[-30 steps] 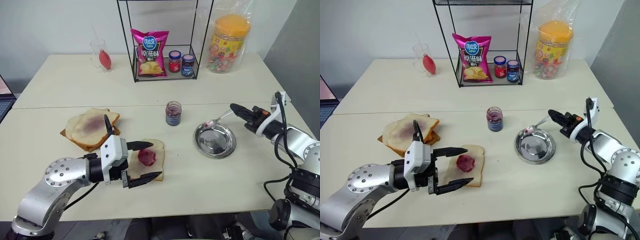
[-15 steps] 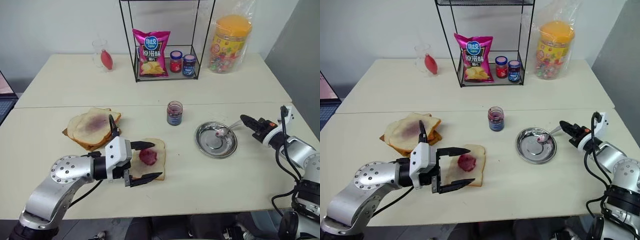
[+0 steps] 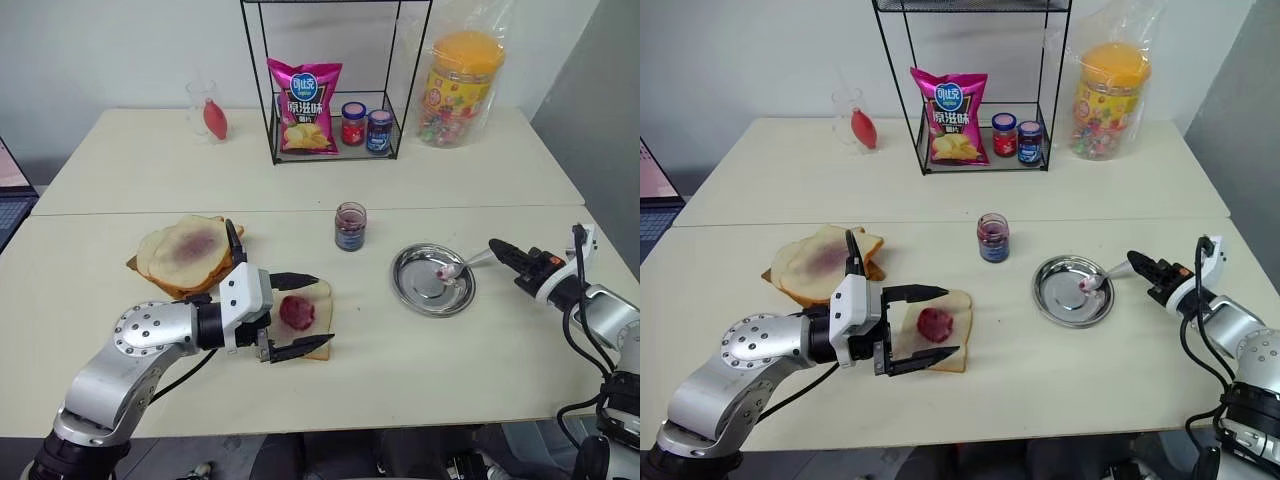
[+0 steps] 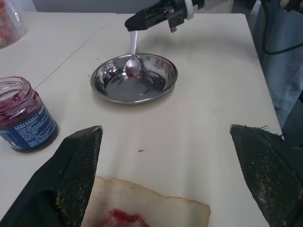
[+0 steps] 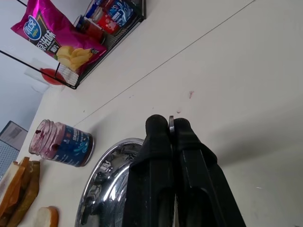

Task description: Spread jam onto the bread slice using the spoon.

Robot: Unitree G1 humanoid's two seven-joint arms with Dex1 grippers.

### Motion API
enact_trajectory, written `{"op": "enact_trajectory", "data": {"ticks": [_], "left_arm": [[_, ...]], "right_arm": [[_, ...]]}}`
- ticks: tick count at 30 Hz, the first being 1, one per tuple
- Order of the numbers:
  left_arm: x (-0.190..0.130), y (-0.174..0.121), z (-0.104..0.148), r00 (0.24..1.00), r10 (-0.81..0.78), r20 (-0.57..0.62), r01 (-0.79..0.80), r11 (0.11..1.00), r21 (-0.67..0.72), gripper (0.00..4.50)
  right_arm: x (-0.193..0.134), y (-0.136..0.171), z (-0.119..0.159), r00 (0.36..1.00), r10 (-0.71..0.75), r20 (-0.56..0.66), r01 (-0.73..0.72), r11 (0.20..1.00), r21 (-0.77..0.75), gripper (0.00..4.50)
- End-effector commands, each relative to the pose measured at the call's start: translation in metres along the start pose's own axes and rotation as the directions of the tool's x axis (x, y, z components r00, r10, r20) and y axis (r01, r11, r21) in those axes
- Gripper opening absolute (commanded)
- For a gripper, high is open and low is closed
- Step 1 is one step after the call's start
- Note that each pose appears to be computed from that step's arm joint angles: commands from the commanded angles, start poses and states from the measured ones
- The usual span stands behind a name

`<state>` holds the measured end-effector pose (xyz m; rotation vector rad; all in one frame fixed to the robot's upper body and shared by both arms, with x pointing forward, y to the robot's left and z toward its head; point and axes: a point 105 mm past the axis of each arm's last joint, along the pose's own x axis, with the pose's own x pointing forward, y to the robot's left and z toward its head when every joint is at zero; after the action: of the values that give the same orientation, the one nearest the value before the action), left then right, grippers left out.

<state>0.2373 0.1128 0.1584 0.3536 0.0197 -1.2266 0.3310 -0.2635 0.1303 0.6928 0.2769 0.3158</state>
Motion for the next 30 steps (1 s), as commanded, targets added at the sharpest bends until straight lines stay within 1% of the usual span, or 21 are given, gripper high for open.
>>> {"op": "enact_trajectory", "data": {"ticks": [1,2,4,5,6,8,10,11,12,13,15,18,20,21,23,25,27,29,30], "left_arm": [[0.002,0.000,0.008,1.000,-0.003,0.024,0.003,1.000,0.026,4.50],[0.002,0.001,0.008,1.000,-0.001,0.026,0.000,1.000,0.025,4.50],[0.003,0.000,0.010,0.999,-0.004,0.034,0.003,1.000,0.023,4.50],[0.003,0.000,0.011,0.999,-0.007,0.040,0.007,1.000,0.020,4.50],[0.003,0.000,0.012,0.999,-0.010,0.044,0.009,1.000,0.017,4.50],[0.003,-0.002,0.013,0.999,-0.020,0.047,0.019,1.000,0.016,4.50],[0.003,-0.002,0.013,0.999,-0.025,0.048,0.024,1.000,0.017,4.50],[0.003,-0.002,0.014,0.999,-0.026,0.048,0.025,1.000,0.018,4.50],[0.003,-0.002,0.014,0.998,-0.027,0.048,0.026,1.000,0.018,4.50],[0.003,-0.002,0.015,0.998,-0.027,0.050,0.027,0.999,0.019,4.50],[0.004,-0.001,0.015,0.998,-0.029,0.052,0.028,0.999,0.020,4.50],[0.004,0.000,0.016,0.998,-0.023,0.055,0.021,1.000,0.022,4.50],[0.002,0.005,0.017,0.998,0.010,0.056,-0.012,0.999,0.036,4.50],[0.000,0.009,0.017,0.997,0.042,0.058,-0.045,0.998,0.044,4.50],[-0.013,0.029,0.016,0.985,0.166,0.043,-0.168,0.984,0.065,4.50],[-0.028,0.044,0.008,0.963,0.268,-0.013,-0.266,0.960,0.093,4.50],[-0.052,0.060,-0.009,0.915,0.381,-0.130,-0.367,0.922,0.123,4.50],[-0.073,0.067,-0.018,0.870,0.455,-0.188,-0.433,0.889,0.147,4.50],[-0.080,0.067,-0.020,0.860,0.470,-0.199,-0.449,0.882,0.143,4.50]], "right_arm": [[-0.002,-0.008,0.004,0.999,-0.038,0.013,0.038,0.999,-0.022,0.67],[-0.002,-0.008,0.004,0.999,-0.038,0.012,0.038,0.999,-0.023,0.82],[-0.001,-0.008,0.005,0.999,-0.038,0.017,0.038,0.999,-0.024,1.40],[-0.001,-0.008,0.005,0.999,-0.040,0.018,0.040,0.999,-0.026,1.54],[-0.001,-0.008,0.005,0.999,-0.041,0.019,0.042,0.999,-0.027,1.79],[0.000,-0.007,0.006,0.999,-0.039,0.025,0.039,0.999,-0.033,2.13],[0.000,-0.005,0.009,0.999,-0.030,0.042,0.032,0.999,-0.044,2.66],[0.000,-0.005,0.011,0.998,-0.037,0.050,0.040,0.998,-0.058,2.73],[0.000,-0.005,0.012,0.998,-0.043,0.056,0.047,0.997,-0.067,3.10],[0.000,-0.006,0.015,0.996,-0.059,0.070,0.066,0.993,-0.103,3.23],[-0.001,-0.007,0.019,0.993,-0.073,0.092,0.087,0.984,-0.155,3.69],[-0.004,-0.008,0.032,0.984,-0.079,0.162,0.115,0.967,-0.228,3.69],[-0.007,-0.004,0.039,0.980,-0.055,0.192,0.110,0.950,-0.293,3.69],[-0.008,-0.001,0.041,0.979,-0.043,0.200,0.108,0.939,-0.326,3.69],[-0.009,0.012,0.045,0.980,0.014,0.199,0.073,0.901,-0.427,3.69],[-0.010,0.027,0.043,0.982,0.081,0.168,0.017,0.856,-0.517,3.69],[-0.009,0.045,0.037,0.984,0.154,0.092,-0.067,0.792,-0.607,3.69],[-0.009,0.059,0.029,0.978,0.208,0.005,-0.149,0.720,-0.678,3.69],[-0.009,0.063,0.025,0.974,0.225,-0.033,-0.182,0.688,-0.703,3.69]]}}
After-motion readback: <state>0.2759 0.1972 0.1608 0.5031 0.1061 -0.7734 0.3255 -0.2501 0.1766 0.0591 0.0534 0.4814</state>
